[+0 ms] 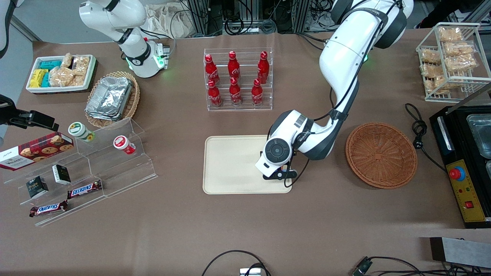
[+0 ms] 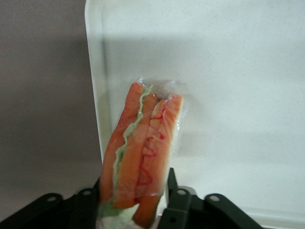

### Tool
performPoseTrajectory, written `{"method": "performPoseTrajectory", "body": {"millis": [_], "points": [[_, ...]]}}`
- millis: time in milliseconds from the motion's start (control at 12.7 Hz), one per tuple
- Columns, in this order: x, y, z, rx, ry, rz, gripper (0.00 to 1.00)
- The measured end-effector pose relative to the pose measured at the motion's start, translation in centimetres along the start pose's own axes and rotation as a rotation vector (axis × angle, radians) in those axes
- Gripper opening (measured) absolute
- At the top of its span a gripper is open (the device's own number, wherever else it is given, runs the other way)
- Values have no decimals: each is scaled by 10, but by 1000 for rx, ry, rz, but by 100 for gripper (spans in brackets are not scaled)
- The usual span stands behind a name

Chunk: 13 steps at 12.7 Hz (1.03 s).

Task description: Place sandwich from basket to tray

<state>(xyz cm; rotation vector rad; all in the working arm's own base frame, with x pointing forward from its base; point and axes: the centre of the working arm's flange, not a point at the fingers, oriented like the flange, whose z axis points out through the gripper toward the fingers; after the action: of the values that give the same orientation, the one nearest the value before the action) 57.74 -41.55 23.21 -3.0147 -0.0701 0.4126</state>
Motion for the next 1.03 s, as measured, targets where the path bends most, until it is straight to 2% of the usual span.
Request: {"method": "performPoseTrajectory", "body": {"millis": [158, 316, 395, 632, 789, 1026], "points": [[6, -4, -19, -17, 29, -10, 80], [10, -19, -63, -43, 74, -31, 100], [10, -38, -95, -49, 88, -54, 100], [3, -137, -189, -49, 92, -84, 100], [-7, -210, -216, -52, 100, -51, 100], [-41, -286, -227, -39, 106, 13, 100]]}}
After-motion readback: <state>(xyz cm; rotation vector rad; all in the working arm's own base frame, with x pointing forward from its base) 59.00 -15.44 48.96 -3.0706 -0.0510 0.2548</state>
